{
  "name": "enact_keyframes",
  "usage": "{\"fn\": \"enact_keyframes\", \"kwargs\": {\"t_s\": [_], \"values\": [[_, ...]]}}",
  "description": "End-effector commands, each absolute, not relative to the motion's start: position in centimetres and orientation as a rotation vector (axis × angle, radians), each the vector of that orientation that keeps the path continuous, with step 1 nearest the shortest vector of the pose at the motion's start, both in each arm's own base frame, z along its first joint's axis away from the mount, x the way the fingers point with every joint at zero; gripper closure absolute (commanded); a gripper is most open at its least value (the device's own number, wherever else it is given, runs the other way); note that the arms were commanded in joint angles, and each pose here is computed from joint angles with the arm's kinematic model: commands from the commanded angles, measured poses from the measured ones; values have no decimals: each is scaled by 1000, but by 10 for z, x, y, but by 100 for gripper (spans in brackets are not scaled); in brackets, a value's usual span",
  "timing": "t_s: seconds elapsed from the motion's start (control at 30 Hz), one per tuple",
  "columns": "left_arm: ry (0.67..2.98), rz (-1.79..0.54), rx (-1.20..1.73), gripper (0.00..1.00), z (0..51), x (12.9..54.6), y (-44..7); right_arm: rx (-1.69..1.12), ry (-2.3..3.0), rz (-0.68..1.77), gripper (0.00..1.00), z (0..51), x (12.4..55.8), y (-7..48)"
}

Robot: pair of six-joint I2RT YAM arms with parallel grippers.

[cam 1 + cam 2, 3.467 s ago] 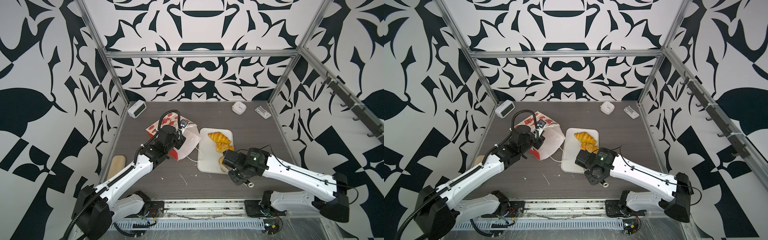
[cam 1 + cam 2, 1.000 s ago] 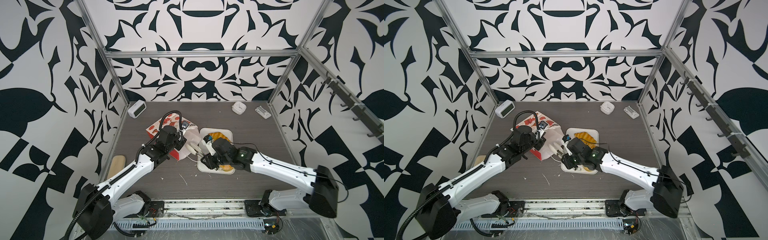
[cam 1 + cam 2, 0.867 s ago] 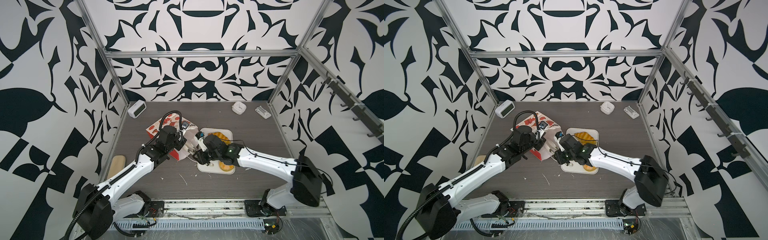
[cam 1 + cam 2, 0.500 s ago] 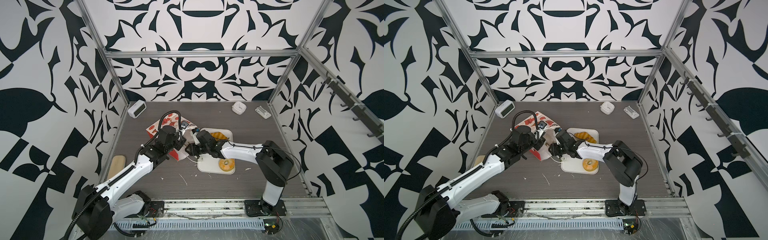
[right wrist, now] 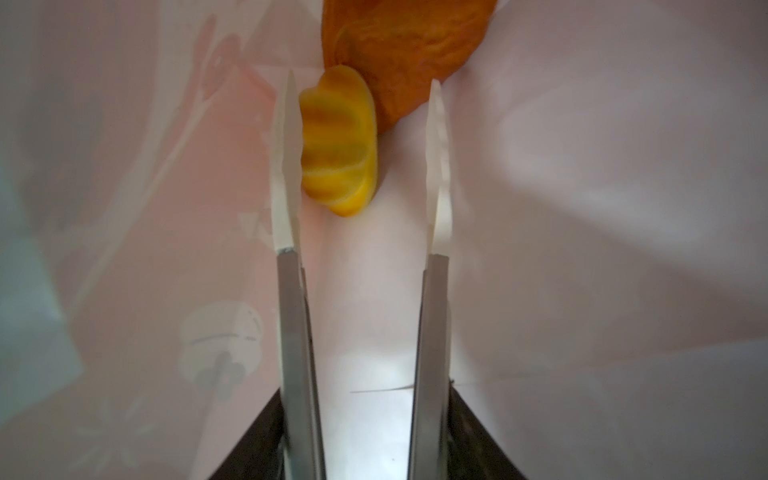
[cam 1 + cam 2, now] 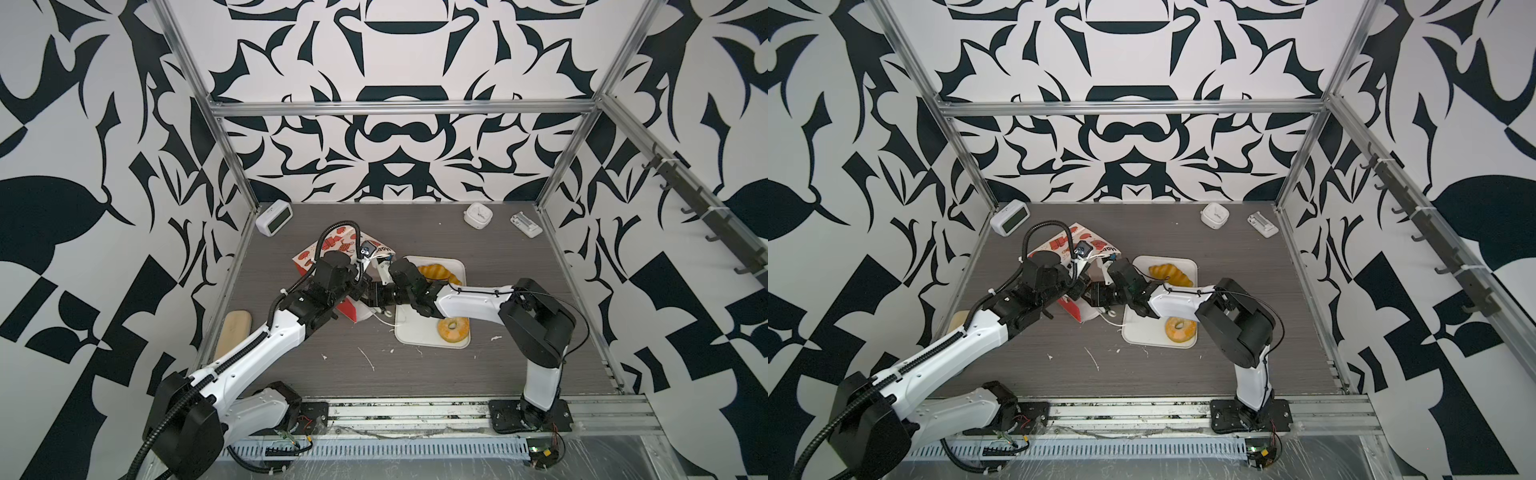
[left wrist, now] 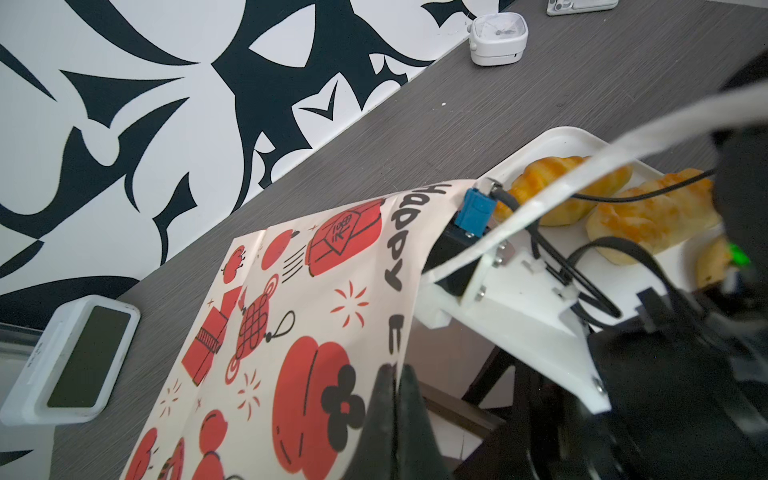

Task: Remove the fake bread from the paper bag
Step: 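Insert the tongs into the bag and close them on the yellow bun, then pull the yellow bun out of the bag with the tongs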

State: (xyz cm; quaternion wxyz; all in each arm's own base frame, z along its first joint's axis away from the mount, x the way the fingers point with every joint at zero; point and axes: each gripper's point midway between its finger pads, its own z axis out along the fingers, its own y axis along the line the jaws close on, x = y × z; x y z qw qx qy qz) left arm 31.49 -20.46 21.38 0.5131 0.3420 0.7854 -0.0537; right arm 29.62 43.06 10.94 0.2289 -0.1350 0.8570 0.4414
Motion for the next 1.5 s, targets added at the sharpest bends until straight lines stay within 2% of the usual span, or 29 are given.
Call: {"fn": "enact_keyframes", "kwargs": {"t_s": [0.0,0.43,0.97,1.2,1.33,1.47], "values": [[1866,-158,817,95,219,314,-207,-451,2235,1376,44,148,292,451],[1865,-175,822,95,221,316,-212,-532,2284,1426,44,134,291,479],[1861,-190,806,95,224,313,-210,-490,2298,1440,48,119,314,505],[1868,-179,801,95,221,311,-206,-471,2282,1452,73,120,314,502],[1872,-166,797,95,221,309,-203,-451,2278,1426,92,120,313,490],[1874,-149,797,95,220,308,-200,-440,2287,1405,96,120,309,475]]}}
